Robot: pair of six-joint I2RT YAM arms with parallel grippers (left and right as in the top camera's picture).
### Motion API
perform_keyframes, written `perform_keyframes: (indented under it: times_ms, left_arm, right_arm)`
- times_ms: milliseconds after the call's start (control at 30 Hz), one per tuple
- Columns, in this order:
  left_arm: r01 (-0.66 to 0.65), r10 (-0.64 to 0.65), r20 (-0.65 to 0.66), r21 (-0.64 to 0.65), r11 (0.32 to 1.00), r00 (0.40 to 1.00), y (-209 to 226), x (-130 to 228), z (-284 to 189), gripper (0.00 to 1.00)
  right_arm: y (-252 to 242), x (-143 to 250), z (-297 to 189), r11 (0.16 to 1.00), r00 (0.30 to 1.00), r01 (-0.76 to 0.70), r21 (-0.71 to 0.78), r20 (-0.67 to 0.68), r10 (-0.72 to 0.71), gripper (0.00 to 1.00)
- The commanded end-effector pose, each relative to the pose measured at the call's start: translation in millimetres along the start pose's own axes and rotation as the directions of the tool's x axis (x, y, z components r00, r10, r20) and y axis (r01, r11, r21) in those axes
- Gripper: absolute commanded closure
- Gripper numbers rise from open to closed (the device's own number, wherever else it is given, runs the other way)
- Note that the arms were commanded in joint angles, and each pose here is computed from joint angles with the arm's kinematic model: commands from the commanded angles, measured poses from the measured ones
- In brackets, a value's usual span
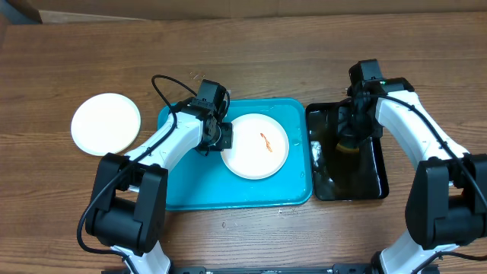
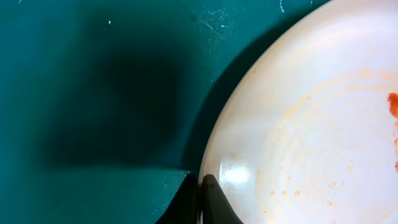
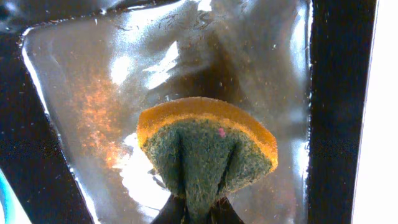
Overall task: Clean dirty plates on tray and stack at the side
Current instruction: 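Grasp the green sponge with the right gripper and dip it in water, then scrub the sauce off the held white plate with the sponge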
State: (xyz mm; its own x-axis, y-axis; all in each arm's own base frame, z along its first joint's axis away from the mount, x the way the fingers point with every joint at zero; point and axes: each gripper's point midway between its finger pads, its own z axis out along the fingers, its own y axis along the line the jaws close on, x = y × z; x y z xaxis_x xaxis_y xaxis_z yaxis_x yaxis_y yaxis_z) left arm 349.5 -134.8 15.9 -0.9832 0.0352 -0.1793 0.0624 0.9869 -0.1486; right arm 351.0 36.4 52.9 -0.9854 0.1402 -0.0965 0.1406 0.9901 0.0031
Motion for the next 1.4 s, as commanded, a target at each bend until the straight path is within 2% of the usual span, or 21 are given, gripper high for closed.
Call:
perform_keyframes:
  times_ms: [0, 133, 233, 267, 333, 633, 733, 867, 1067, 1367]
  left_arm:
    - [0.033, -0.033, -0.006, 0.012, 0.999, 0.999, -2, -3, 2, 0.96]
    - [0.033, -0.033, -0.001, 0.012, 0.999, 0.999, -2, -4, 2, 0.96]
    - [0.033, -0.033, -0.001, 0.010, 0.999, 0.999, -1, -4, 2, 0.96]
    - [0.033, -0.033, -0.001, 0.010, 0.999, 0.999, -1, -4, 2, 0.96]
    - [0.033, -0.033, 0.001, 0.011, 0.999, 0.999, -2, -5, 2, 0.96]
    - [0.058, -0.058, 0.001, 0.010, 0.998, 0.998, -1, -5, 2, 0.96]
    - [0.076, -0.076, 0.001, 0.011, 0.997, 0.997, -2, -5, 2, 0.96]
    - [0.089, -0.089, 0.002, 0.012, 0.996, 0.996, -2, -5, 2, 0.96]
    - [0.089, -0.089, 0.002, 0.012, 0.996, 0.996, -2, -5, 2, 0.96]
    - [0.089, -0.089, 0.001, 0.012, 0.996, 0.996, -2, -5, 2, 0.94]
  right_arm:
    - [2, -8, -7, 0.999, 0.998, -0.053, 0.000, 0.029, 0.053, 0.96]
    - [-11, -7, -8, 0.996, 0.998, -0.050, 0.074, 0.034, 0.048, 0.96]
    - [4, -6, -7, 1.000, 1.000, -0.002, -0.001, 0.019, 0.002, 0.96]
    - [0, -6, -7, 1.000, 1.000, 0.007, 0.023, 0.021, -0.008, 0.96]
    - [-7, -7, -8, 0.997, 0.998, -0.052, 0.064, 0.032, 0.050, 0.96]
    - [27, -9, -37, 0.994, 1.000, -0.004, -0.113, -0.007, 0.003, 0.96]
    - [57, -10, -56, 0.974, 1.000, 0.026, -0.226, -0.009, -0.029, 0.96]
    - [95, -7, -63, 0.956, 0.992, 0.123, -0.265, 0.037, -0.117, 0.96]
    - [152, 4, -66, 0.929, 0.948, 0.308, -0.204, 0.151, -0.280, 0.96]
    - [176, 15, -43, 0.920, 0.899, 0.391, 0.010, 0.212, -0.384, 0.96]
